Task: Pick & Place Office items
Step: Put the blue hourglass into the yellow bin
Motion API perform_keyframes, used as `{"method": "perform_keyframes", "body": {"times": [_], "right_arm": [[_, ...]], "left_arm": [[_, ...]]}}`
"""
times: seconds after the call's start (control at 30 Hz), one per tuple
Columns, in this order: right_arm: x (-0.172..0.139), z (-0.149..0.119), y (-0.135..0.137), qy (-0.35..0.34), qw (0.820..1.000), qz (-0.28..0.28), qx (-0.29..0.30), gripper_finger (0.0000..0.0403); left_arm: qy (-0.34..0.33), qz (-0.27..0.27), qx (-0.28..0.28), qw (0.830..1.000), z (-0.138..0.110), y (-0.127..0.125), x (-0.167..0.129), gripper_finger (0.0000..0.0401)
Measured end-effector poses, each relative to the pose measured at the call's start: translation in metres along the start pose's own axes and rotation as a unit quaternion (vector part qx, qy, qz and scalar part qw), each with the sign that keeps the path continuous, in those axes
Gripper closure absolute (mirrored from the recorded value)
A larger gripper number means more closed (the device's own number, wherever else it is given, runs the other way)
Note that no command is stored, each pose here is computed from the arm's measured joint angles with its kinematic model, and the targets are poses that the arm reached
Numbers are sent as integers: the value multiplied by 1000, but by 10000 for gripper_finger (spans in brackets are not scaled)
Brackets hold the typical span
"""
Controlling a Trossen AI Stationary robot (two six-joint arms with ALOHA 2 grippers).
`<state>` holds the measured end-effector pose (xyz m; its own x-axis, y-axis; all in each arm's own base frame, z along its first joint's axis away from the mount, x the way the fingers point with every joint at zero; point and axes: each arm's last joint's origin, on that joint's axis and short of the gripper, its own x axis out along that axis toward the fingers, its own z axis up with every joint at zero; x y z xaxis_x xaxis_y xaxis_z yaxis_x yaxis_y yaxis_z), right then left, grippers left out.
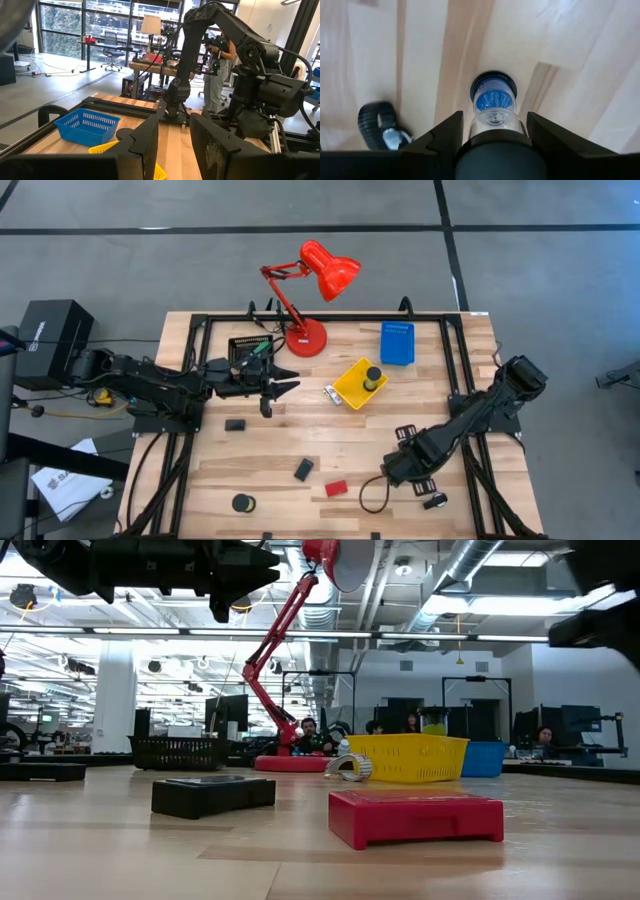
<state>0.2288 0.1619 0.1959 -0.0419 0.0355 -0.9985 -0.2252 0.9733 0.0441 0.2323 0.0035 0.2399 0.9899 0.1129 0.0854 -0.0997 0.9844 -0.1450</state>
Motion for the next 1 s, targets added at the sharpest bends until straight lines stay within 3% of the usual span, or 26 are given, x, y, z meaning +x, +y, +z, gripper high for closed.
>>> {"method": "perform_keyframes", "body": {"times": [0.27,0.4,1.0], "right_arm": [[-17,17,-15,-38,998,7,-46,209],[-32,30,-30,-72,995,-16,-61,209],[-83,55,-144,-150,982,-69,-93,209]], "left_arm": [[0,-2,0,1000,0,0,0,293],[0,-2,0,1000,0,0,0,293],[0,-1,0,1000,0,0,0,293]]}}
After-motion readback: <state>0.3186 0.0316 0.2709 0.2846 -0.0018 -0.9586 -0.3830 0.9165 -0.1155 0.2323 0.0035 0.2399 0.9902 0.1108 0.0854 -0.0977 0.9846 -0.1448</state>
